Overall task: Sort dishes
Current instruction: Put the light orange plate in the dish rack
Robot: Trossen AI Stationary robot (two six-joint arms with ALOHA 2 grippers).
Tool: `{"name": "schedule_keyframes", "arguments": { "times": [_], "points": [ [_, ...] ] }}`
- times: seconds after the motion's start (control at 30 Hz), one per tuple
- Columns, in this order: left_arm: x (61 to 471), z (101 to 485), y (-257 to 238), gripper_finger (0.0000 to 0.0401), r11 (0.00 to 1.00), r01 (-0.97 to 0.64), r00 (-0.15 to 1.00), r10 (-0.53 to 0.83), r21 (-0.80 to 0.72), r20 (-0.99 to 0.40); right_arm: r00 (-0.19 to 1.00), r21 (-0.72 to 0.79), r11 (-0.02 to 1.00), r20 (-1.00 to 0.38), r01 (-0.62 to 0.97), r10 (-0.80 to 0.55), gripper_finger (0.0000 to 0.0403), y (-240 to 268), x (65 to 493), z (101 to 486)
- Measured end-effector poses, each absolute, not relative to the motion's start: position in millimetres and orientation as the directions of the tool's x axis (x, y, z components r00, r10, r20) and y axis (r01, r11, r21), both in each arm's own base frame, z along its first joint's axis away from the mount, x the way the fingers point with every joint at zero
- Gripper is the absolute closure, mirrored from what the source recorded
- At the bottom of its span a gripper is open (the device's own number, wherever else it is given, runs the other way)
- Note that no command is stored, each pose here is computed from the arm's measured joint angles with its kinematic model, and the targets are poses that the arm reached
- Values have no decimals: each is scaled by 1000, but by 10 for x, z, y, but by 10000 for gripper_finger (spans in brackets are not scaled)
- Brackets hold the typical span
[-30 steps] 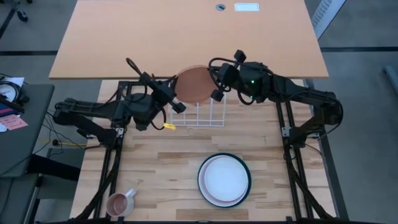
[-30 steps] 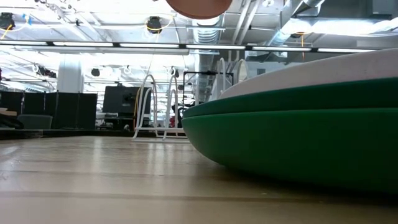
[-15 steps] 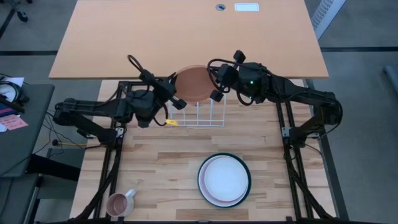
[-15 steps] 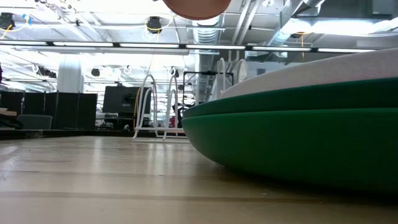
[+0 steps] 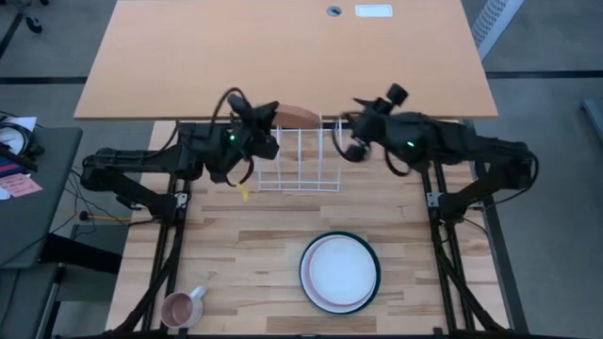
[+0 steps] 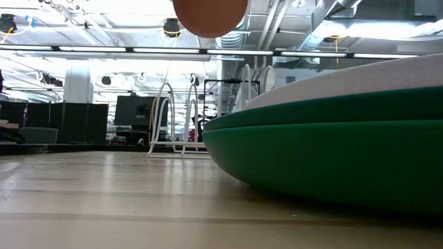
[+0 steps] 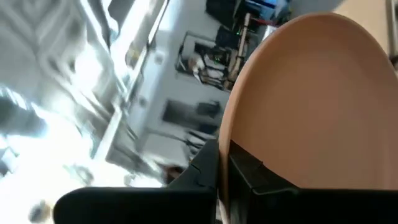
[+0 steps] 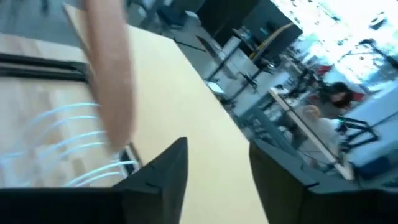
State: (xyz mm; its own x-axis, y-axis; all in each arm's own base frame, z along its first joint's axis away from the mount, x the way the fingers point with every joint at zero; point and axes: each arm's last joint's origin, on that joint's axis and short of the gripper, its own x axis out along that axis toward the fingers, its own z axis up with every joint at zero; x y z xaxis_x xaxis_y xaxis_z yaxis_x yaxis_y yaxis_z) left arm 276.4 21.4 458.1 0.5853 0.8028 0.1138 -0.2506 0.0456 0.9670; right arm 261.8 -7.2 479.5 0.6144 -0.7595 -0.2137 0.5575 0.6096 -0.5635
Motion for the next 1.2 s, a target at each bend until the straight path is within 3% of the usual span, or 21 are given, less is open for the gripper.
{"name": "schedule_keyframes", "arguments": {
  "times": [0.17,0.33,0.63,0.87,0.97,1.03,1.2],
  "points": [
    [2772,4548,362,400,-103,-29,621,777,994,99,630,-465,707,-339,533,-698,188,120,2120,4760],
    [2671,4462,597,401,-127,120,783,621,985,-15,630,-367,773,-449,517,-634,183,298,1788,4514],
    [2048,4670,949,401,-49,26,915,405,998,-3,712,-280,856,-476,434,-517,186,599,1607,4051],
    [1679,4811,1081,401,-121,-59,992,101,991,71,738,-246,853,-427,460,-522,186,654,1676,3864],
    [1602,4855,1177,401,-160,-92,989,101,983,109,723,-260,839,-427,477,-543,186,620,1723,3825],
    [1594,4834,1286,401,-148,-80,984,148,986,102,712,-274,830,-426,487,-558,186,588,1745,3824],
    [1633,4572,1507,401,25,79,983,163,997,-82,695,-325,815,-427,479,-579,186,536,1761,3824]
  ]
}}
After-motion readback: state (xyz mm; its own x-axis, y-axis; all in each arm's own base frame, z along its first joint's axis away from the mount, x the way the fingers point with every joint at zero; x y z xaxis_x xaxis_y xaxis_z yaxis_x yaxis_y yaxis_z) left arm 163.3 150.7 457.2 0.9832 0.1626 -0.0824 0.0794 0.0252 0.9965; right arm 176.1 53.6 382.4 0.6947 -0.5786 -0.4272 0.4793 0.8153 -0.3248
